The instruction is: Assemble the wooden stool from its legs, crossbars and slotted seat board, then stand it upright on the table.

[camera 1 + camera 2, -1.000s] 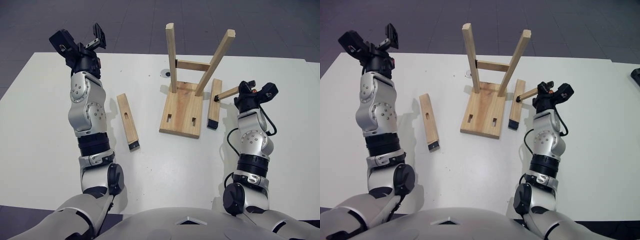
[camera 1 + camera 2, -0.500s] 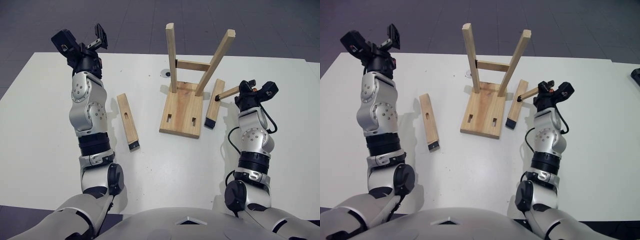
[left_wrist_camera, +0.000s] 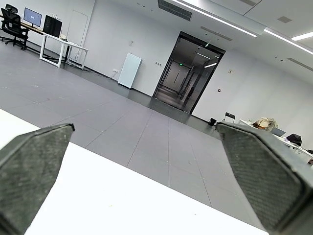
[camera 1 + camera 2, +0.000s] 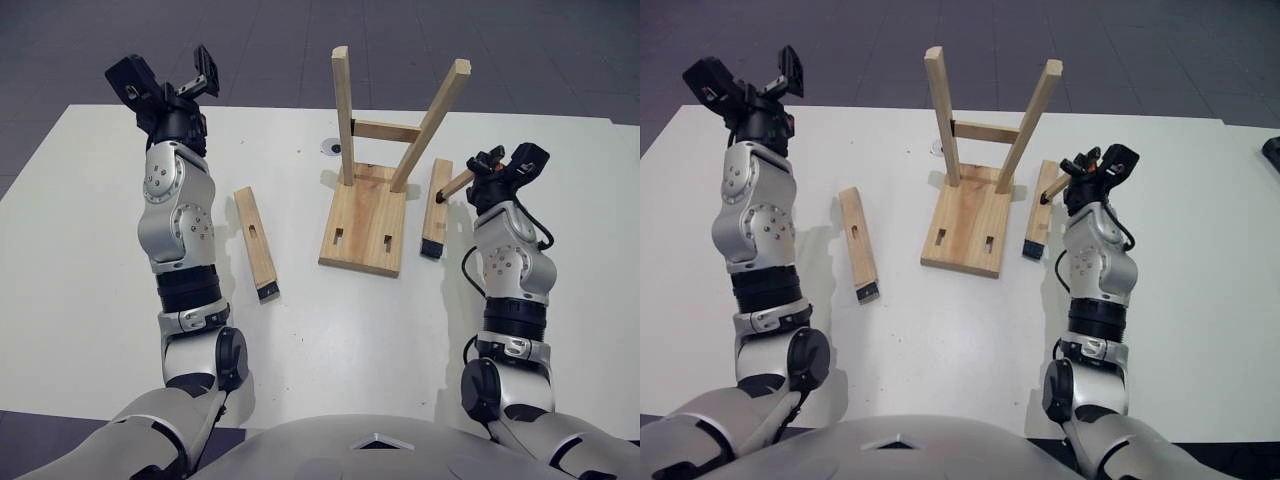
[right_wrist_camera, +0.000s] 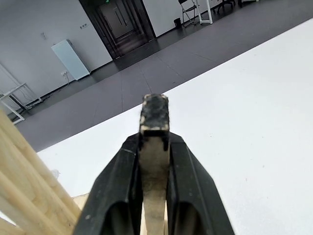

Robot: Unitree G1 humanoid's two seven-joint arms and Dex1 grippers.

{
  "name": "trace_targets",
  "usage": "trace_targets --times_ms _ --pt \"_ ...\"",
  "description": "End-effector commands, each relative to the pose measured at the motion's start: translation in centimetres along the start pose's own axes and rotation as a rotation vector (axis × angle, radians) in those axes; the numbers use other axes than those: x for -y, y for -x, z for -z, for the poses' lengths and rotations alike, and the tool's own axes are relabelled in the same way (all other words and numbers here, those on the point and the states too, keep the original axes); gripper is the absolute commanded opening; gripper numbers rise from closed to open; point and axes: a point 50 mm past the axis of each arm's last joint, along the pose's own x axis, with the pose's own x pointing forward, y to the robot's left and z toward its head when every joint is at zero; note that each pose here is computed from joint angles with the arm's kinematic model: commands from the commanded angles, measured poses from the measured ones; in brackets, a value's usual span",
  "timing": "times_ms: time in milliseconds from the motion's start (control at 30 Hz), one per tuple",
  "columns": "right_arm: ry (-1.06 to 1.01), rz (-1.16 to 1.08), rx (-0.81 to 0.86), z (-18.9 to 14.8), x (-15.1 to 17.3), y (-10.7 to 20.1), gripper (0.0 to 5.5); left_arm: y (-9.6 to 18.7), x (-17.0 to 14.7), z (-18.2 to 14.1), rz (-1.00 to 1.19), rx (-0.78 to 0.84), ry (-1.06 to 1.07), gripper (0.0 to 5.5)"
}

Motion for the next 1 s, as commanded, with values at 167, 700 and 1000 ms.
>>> trace_targets --times_ms 167,700,1000 --pt "0.170 0.046 -0.130 3.0 0.5 0.8 0.41 -0.2 1.0 -0.7 0.021 -0.007 -0.020 5.40" --pt "0.275 0.052 -0.299 8.8 2.3 3.4 0.41 0.2 1.0 -0.8 0.001 -0.021 -0.032 5.40" --pt "0.287 0.033 -0.315 8.7 1.8 3.2 0.41 0.4 1.1 -0.7 -0.010 -0.020 -0.026 5.40"
